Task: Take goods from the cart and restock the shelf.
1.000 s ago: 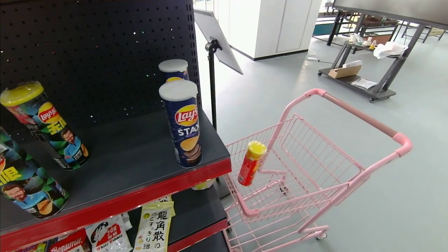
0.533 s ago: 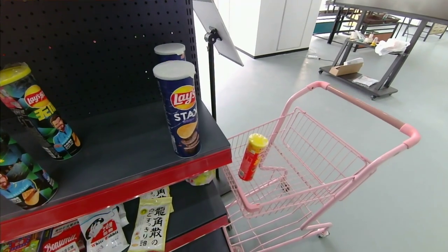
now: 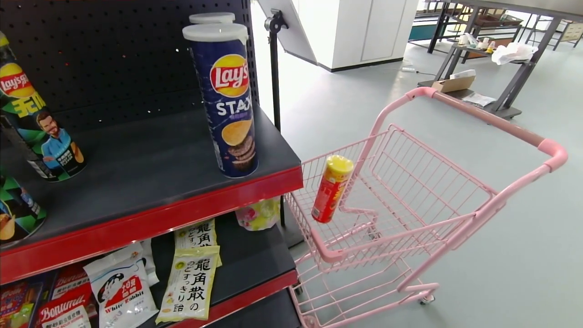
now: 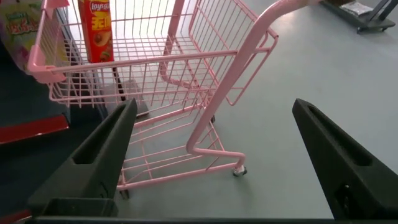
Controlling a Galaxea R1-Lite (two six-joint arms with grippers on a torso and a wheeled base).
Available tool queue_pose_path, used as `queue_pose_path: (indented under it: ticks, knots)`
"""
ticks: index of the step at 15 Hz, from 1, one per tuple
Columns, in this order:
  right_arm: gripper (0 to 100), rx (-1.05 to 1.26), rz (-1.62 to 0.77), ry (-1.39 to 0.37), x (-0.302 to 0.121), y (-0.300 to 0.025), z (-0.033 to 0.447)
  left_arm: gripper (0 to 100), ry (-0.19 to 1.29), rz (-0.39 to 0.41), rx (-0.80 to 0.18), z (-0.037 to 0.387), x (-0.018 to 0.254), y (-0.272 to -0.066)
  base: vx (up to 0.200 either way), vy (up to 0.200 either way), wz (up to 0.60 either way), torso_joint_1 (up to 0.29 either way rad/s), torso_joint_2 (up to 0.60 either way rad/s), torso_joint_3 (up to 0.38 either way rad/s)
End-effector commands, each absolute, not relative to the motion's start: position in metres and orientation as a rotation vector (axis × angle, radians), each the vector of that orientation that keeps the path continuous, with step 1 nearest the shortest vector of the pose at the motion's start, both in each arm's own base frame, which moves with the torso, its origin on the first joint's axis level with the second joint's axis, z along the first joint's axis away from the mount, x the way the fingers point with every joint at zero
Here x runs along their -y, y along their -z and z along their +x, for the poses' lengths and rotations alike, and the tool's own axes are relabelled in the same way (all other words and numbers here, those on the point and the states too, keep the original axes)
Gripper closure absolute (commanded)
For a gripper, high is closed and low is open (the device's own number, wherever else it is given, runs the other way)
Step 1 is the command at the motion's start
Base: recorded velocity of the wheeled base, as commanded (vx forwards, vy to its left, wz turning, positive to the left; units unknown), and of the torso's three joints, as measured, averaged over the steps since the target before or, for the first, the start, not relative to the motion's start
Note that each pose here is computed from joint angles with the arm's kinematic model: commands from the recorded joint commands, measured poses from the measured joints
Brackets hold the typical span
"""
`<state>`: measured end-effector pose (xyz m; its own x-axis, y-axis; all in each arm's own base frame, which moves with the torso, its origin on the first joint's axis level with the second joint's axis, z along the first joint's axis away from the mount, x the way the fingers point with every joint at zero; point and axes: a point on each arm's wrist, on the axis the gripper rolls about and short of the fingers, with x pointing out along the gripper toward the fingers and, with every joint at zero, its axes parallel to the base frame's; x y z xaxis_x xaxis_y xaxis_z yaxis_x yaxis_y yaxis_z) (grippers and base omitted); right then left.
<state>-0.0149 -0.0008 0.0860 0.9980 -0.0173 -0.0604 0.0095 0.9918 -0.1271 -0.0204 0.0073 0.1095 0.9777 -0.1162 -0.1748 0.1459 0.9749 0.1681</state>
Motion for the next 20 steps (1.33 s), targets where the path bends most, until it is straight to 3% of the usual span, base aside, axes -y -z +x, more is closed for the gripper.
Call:
queue_pose_path:
  ticks: [1,6,7,8,11,15,20]
  knots:
    - [0,-0.081,-0.129,0.012,0.001,-0.086,-0.013,0,0.133,0.184,-0.180,-0.019,-0.007,-0.110,0.000,0.000,0.00,-0.178,0.54,0.344]
    - [0,-0.122,-0.125,0.008,0.001,-0.087,-0.010,0,0.133,0.183,-0.178,-0.019,-0.007,-0.110,0.000,0.000,0.00,-0.102,0.32,0.212]
    - [0,-0.129,-0.112,-0.004,0.000,-0.107,-0.005,0,0.135,0.183,-0.178,-0.019,-0.007,-0.111,0.000,0.000,0.00,-0.022,0.07,0.041]
    - [0,-0.189,-0.059,0.010,0.000,-0.165,0.027,0,0.136,0.183,-0.175,-0.019,-0.007,-0.112,0.000,0.000,0.00,0.000,0.00,0.000]
    - [0,-0.327,-0.005,-0.127,-0.011,-0.207,0.108,0,0.214,0.170,-0.171,-0.016,-0.004,-0.126,0.000,0.000,0.00,0.000,0.00,0.000]
    - [0,-0.446,0.018,-0.274,-0.039,-0.206,0.178,0,0.226,0.166,-0.180,-0.012,-0.003,-0.137,0.000,0.000,0.00,0.000,0.00,0.000]
    - [0,-0.471,0.042,-0.331,-0.060,-0.170,0.279,0,0.220,0.162,-0.150,-0.017,-0.004,-0.134,0.000,0.000,0.00,0.000,0.00,0.000]
